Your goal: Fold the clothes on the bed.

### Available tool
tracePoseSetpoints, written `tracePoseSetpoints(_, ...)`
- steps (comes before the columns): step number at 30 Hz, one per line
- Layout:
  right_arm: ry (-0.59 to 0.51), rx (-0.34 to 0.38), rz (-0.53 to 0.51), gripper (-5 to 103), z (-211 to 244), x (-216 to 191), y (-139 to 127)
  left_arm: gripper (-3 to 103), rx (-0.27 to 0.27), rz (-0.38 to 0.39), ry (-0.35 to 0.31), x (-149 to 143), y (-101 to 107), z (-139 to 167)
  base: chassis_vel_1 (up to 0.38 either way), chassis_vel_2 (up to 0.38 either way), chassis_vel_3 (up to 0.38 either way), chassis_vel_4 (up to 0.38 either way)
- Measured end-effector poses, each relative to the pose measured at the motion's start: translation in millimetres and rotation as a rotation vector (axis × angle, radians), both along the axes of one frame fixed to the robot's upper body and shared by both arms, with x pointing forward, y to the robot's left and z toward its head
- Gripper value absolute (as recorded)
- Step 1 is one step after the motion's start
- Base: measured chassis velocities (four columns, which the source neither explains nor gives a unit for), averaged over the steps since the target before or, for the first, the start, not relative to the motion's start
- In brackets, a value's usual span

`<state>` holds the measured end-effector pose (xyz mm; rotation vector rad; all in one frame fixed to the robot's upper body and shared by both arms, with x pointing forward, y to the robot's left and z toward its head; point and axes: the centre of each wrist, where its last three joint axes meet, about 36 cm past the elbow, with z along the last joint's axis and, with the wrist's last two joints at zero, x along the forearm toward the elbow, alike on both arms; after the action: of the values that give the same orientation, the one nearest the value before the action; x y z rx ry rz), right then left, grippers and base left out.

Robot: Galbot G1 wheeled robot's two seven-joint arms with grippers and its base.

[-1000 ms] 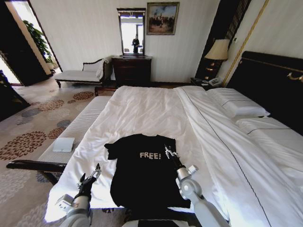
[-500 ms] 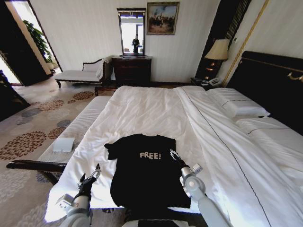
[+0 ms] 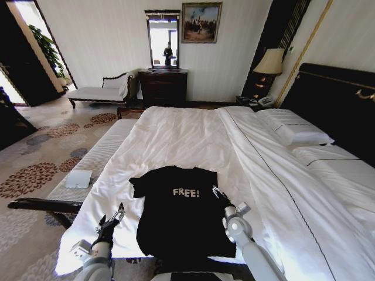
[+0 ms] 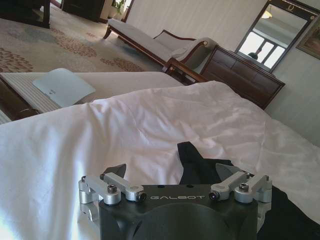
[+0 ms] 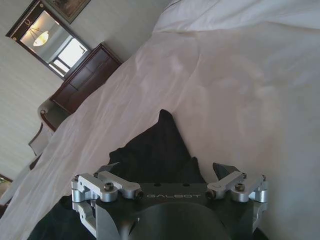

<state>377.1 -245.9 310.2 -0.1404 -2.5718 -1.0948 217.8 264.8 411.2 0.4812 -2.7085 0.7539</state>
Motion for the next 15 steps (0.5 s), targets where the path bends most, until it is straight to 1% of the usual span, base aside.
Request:
tracePoseSetpoints(1,-0.012,0.033,0.029,100,2,-4,2,100,0.000,0.000,-0.001,0,0,0,0.000,0.000,0.000,0.000)
tracePoseSetpoints(2,-0.012,0.033,0.029,100,2,-4,2,100,0.000,0.000,-0.001,0,0,0,0.000,0.000,0.000,0.000)
tracePoseSetpoints(4,-0.024,0.058,0.079,100,3,-10,4,100,0.001,0.000,-0.002,0,0,1,0.000,0.000,0.000,0.000)
tracePoseSetpoints(7,-0.015,0.074,0.152,100,1,-20,7,100,0.005,0.004,0.000,-1,1,1,0.000,0.000,0.000,0.000)
tracePoseSetpoints(8,-0.015,0.074,0.152,100,1,-20,7,100,0.005,0.004,0.000,-1,1,1,0.000,0.000,0.000,0.000)
tracePoseSetpoints(11,-0.015,0.076,0.213,100,-1,-28,7,100,0.009,0.009,0.005,-3,3,1,0.000,0.000,0.000,0.000)
tracePoseSetpoints(13,-0.011,0.060,0.246,100,-1,-34,4,100,0.013,0.014,0.007,-5,4,0,0.000,0.000,0.000,0.000)
tracePoseSetpoints(14,-0.011,0.060,0.246,100,-1,-34,4,100,0.013,0.014,0.007,-5,4,0,0.000,0.000,0.000,0.000)
tracePoseSetpoints(15,-0.009,0.045,0.266,100,0,-39,0,100,0.014,0.016,0.007,-5,5,-1,0.000,0.000,0.000,0.000)
